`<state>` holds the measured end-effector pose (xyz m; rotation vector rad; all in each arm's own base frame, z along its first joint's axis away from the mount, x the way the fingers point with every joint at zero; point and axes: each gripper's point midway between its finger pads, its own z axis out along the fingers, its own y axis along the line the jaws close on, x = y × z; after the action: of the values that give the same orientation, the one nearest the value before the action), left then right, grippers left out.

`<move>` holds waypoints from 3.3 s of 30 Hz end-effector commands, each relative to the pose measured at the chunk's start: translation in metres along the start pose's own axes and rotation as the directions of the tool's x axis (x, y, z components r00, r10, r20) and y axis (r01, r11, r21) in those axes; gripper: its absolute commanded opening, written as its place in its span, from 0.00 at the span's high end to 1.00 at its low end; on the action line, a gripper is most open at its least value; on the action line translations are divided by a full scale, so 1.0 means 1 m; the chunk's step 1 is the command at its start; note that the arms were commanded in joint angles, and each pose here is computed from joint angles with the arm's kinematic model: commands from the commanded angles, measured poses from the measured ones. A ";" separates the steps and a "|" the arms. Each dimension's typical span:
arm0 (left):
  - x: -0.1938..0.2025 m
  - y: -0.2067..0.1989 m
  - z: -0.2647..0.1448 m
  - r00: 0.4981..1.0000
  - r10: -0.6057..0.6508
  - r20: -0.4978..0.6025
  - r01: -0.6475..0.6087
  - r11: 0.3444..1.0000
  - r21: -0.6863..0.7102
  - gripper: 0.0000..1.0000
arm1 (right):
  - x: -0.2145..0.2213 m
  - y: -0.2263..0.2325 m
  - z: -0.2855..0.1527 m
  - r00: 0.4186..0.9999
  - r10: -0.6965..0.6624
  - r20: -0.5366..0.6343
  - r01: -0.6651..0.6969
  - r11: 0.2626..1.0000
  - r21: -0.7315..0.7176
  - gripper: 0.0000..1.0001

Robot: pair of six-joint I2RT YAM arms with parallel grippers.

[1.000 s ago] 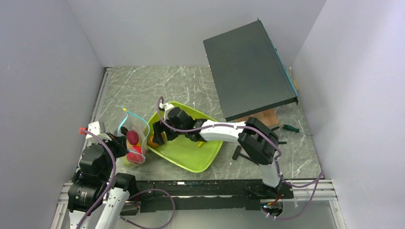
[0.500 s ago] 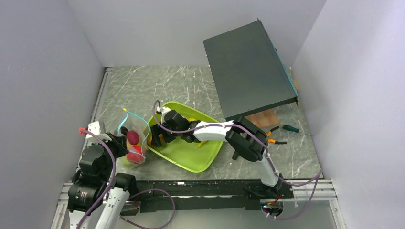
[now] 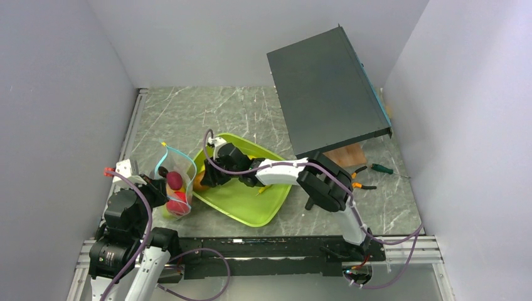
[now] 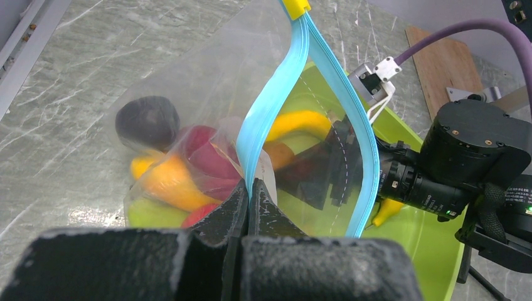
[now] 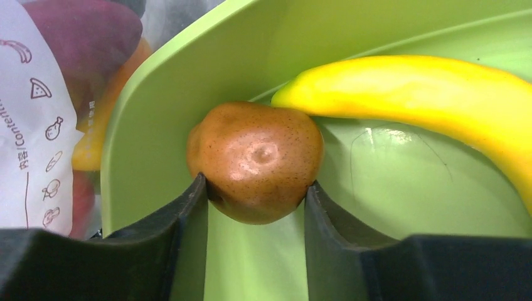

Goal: Place the food in the zip-top bag and seal the zipper
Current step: Pick up the fake vegetable from the bin, then place the fake vegetable in the zipper food storage bag, then pick up the fake vegetable from the bin.

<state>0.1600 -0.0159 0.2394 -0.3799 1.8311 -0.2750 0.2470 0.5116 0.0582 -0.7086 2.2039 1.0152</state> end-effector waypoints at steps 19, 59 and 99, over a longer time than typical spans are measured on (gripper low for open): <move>-0.010 -0.006 0.003 1.000 0.004 0.030 -0.005 1.000 0.019 1.00 | -0.079 -0.006 -0.108 0.957 -0.150 0.248 0.102 0.975 0.196 1.00; -0.009 -0.004 0.005 1.000 0.002 0.023 -0.003 1.000 0.007 1.00 | -0.141 0.150 -0.187 0.821 -0.382 0.424 0.359 0.923 0.137 0.18; -0.009 -0.005 0.005 1.000 0.003 0.023 -0.003 1.000 0.009 1.00 | 0.004 -0.118 -0.106 0.954 -0.244 -0.176 0.296 0.659 0.691 0.37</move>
<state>0.1615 -0.0167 0.2376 -0.3786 1.8442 -0.2736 0.2918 0.3532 0.0583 -0.6805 2.1942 -0.0798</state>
